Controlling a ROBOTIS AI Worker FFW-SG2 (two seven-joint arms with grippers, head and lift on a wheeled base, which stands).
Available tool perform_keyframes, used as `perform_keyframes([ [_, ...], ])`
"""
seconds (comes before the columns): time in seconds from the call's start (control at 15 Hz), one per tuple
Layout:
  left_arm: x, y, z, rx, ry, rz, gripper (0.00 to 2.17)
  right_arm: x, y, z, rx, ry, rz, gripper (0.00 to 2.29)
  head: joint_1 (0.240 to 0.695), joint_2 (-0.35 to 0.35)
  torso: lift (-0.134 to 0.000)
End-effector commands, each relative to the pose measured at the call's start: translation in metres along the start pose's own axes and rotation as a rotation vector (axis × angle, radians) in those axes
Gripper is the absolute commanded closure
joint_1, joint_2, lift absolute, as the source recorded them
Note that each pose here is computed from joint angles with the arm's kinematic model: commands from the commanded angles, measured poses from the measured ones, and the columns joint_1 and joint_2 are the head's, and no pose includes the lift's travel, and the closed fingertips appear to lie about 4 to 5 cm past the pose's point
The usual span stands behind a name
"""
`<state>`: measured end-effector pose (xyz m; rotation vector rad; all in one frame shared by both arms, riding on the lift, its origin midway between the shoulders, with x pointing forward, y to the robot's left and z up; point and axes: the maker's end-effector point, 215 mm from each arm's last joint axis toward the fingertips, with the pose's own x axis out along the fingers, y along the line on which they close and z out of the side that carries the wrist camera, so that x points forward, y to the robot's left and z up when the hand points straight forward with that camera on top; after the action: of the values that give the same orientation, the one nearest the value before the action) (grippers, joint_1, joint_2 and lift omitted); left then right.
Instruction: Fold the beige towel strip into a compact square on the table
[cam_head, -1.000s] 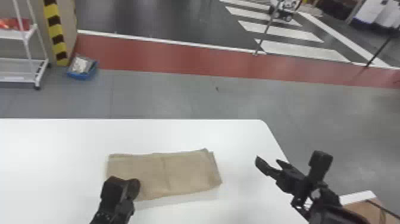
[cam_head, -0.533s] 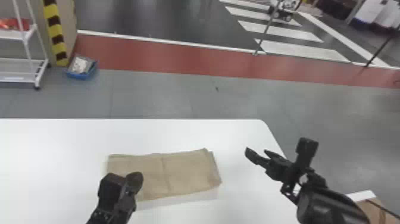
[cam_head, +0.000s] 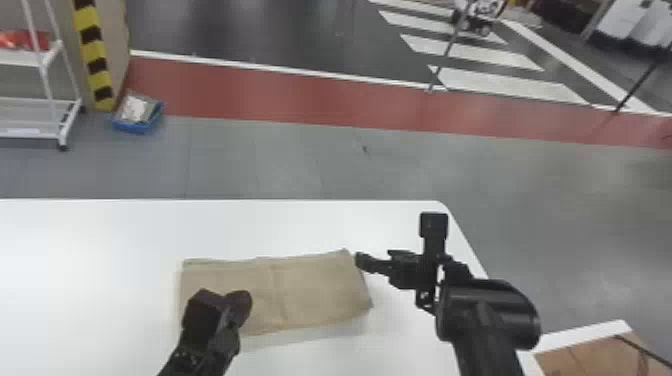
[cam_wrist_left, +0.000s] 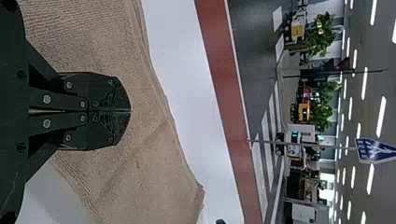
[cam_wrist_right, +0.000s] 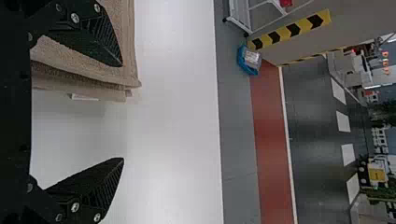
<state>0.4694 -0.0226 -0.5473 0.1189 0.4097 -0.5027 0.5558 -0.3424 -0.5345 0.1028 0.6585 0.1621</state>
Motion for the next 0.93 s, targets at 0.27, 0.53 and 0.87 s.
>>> perform_keyframes([
  [0.27, 0.004, -0.001, 0.003, 0.007, -0.002, -0.009, 1.77, 0.009, 0.008, -0.032, -0.016, 0.135, -0.003, 0.19, 0.695, -0.35, 0.0],
  [0.53, 0.007, -0.002, 0.0, 0.013, 0.009, -0.011, 1.77, 0.018, 0.015, -0.034, -0.028, 0.167, 0.006, 0.22, 0.695, -0.35, 0.0],
  [0.87, 0.011, -0.001, -0.002, 0.014, 0.017, -0.01, 1.77, 0.017, 0.017, -0.048, -0.009, 0.244, 0.0, 0.22, 0.695, -0.35, 0.0],
])
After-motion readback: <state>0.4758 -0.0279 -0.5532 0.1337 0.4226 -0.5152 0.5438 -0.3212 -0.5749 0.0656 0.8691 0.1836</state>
